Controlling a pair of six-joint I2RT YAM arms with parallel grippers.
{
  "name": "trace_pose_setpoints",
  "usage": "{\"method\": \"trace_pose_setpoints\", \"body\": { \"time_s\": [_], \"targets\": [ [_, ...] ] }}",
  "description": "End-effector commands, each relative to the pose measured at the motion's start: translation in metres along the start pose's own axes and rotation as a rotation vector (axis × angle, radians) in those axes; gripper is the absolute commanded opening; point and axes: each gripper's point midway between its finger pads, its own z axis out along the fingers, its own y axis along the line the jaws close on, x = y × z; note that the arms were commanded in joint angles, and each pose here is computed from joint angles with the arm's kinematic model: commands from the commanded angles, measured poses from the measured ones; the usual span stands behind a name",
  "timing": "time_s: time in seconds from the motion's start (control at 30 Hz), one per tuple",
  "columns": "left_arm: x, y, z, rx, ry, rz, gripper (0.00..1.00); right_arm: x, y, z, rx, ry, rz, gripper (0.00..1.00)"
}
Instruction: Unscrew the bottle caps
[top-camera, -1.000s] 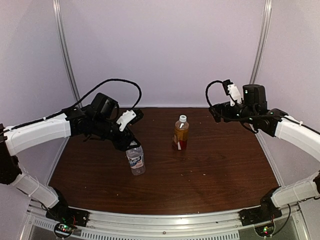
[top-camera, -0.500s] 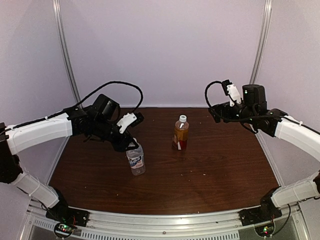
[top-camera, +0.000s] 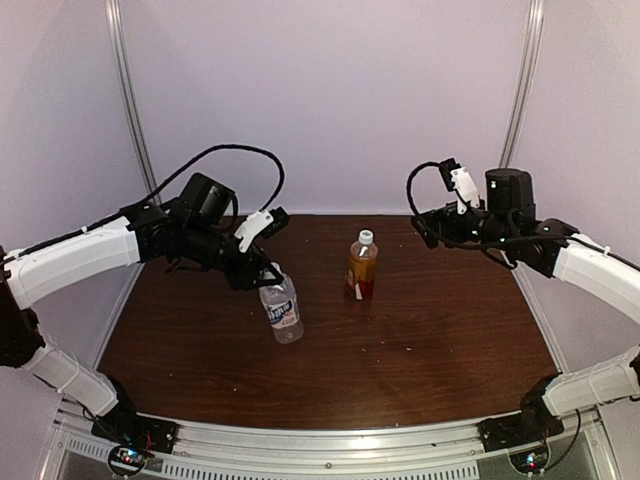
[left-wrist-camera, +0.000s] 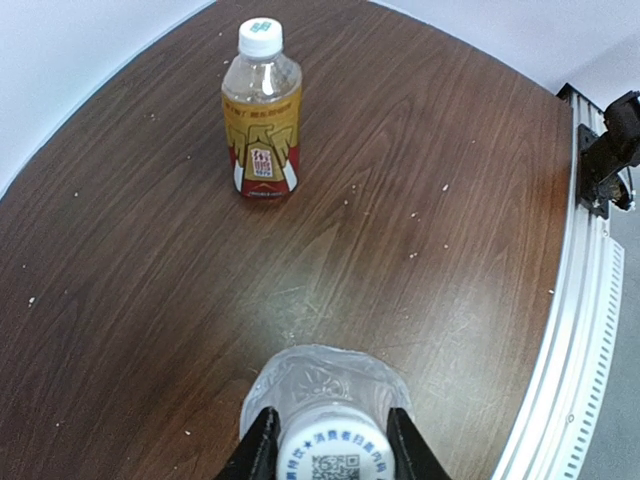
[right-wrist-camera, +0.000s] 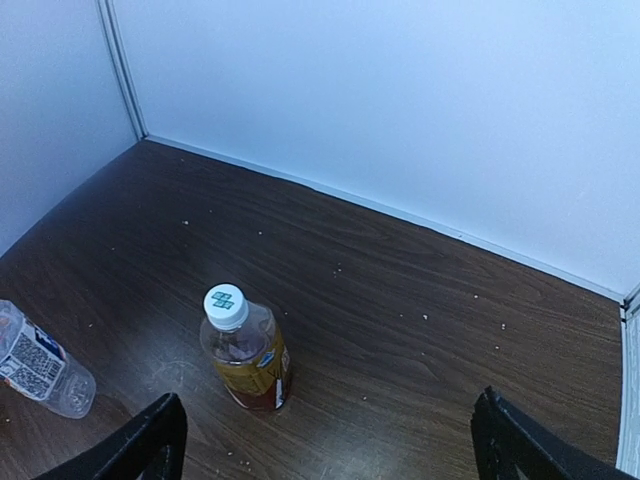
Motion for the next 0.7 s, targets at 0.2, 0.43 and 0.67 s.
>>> {"method": "trace_pose_setpoints", "body": {
  "time_s": [0.2, 0.43, 0.67],
  "targets": [
    [-0.084, -0.05, -0.051, 0.252, -0.316, 0.032, 0.15, -0.014, 0.111, -0.042, -0.585, -0.09, -0.094, 1.0],
    [-0.115, -0.07, -0.069, 0.383, -0.424, 0.048, 0.09, -0.01, 0.177, -0.066, -0.873, -0.119, -0.167, 1.0],
    [-0.125, -0.08, -0.075, 0.451, -0.475, 0.048, 0.06, -0.002, 0.211, -0.052, -0.948, -0.062, -0.186, 1.0]
  ]
}}
